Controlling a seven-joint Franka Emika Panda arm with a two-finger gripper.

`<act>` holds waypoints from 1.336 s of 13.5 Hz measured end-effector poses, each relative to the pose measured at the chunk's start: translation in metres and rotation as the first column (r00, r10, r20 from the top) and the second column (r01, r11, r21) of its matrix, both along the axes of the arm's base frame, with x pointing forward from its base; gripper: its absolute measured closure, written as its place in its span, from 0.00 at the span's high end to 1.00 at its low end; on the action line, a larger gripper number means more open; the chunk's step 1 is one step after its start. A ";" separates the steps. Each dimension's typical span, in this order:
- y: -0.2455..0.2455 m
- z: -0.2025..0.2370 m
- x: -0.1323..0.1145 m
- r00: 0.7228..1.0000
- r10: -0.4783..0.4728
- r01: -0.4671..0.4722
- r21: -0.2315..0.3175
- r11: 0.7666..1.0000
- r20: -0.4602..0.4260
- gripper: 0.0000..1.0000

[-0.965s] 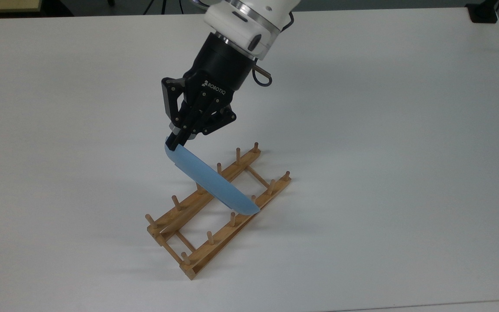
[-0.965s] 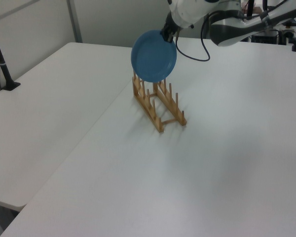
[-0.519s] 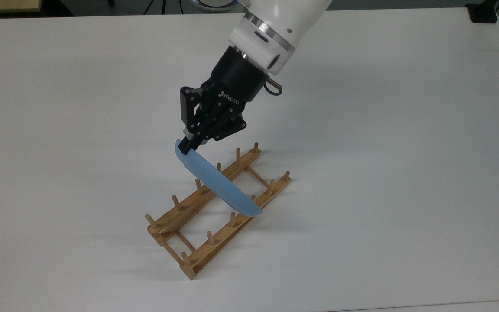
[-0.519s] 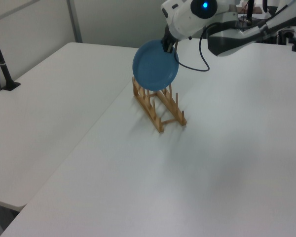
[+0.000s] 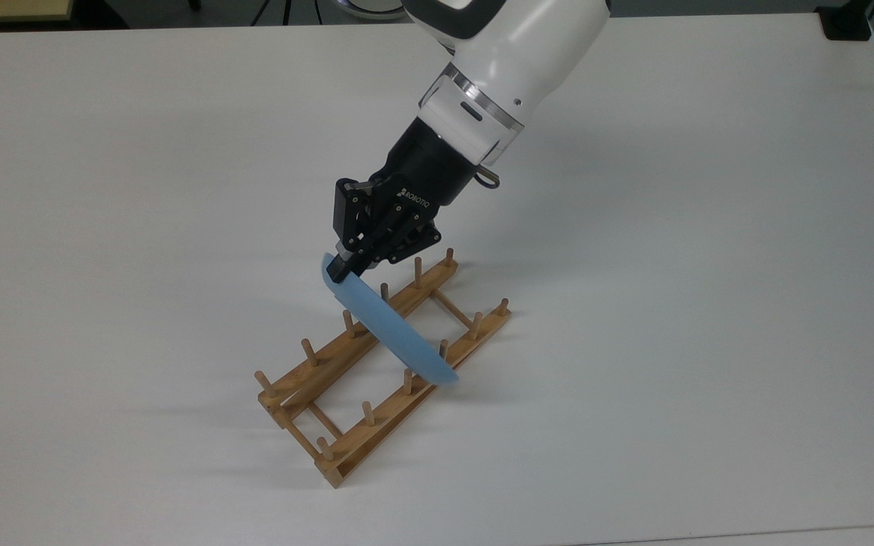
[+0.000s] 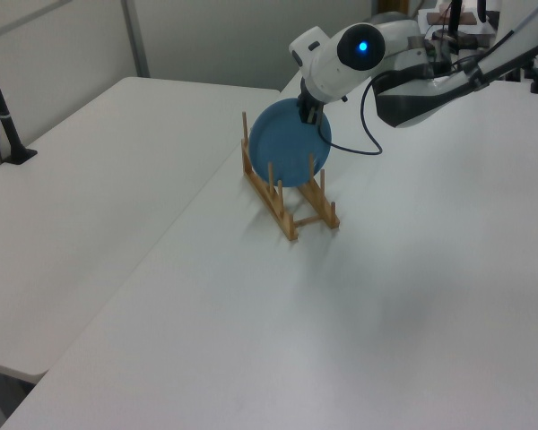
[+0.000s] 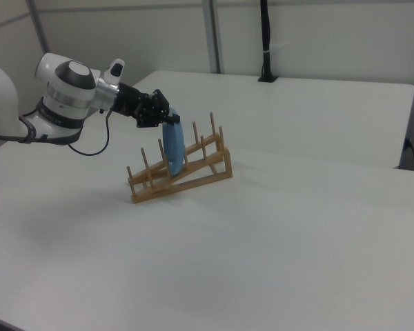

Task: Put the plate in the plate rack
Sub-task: 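Open the gripper and raise it away from the plate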

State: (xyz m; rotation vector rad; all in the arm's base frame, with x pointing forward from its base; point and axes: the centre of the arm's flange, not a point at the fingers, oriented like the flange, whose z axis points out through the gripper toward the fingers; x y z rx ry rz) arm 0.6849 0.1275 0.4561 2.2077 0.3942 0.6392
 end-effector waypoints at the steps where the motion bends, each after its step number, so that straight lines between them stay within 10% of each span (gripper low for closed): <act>1: 0.001 -0.002 0.000 1.000 -0.016 0.016 0.017 1.000 0.016 0.19; 9: 0.038 0.010 -0.007 0.973 -0.182 0.134 0.296 0.946 0.140 1.00; 11: 0.048 0.011 -0.011 0.970 -0.227 0.171 0.406 0.898 0.093 1.00; 13: 0.043 0.023 -0.018 0.955 -0.297 0.263 0.546 0.795 -0.028 1.00; 16: 0.009 0.031 -0.038 0.898 -0.268 0.432 0.586 0.686 -0.348 1.00; 18: -0.023 0.052 -0.062 0.838 -0.183 0.494 0.571 0.655 -0.514 1.00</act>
